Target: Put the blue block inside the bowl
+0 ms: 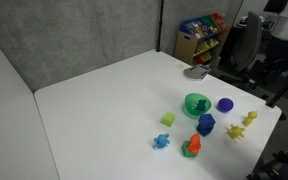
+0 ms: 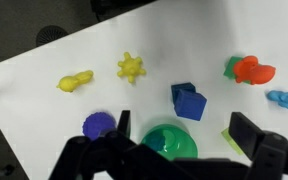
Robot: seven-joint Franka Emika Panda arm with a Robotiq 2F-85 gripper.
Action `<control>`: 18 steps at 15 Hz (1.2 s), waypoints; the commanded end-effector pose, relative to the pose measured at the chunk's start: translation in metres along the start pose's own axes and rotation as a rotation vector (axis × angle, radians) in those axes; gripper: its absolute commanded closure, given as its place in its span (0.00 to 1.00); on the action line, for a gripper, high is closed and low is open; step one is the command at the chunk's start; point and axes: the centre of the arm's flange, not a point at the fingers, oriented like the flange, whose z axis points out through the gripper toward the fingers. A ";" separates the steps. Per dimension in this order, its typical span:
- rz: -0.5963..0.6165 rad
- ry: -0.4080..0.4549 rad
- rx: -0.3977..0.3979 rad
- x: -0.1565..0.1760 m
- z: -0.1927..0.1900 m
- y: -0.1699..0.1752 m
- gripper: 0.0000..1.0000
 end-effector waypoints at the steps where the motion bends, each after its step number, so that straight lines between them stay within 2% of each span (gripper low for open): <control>1: 0.017 0.015 0.040 0.018 0.037 -0.007 0.00; 4: 0.033 -0.021 0.034 0.024 0.058 -0.010 0.00; 5: 0.015 -0.013 0.026 0.017 0.050 -0.007 0.00; 9: 0.015 -0.035 0.023 0.019 0.063 -0.007 0.00; 12: -0.024 -0.039 0.020 0.032 0.083 -0.016 0.00; 18: -0.067 0.035 0.031 0.048 0.137 -0.041 0.00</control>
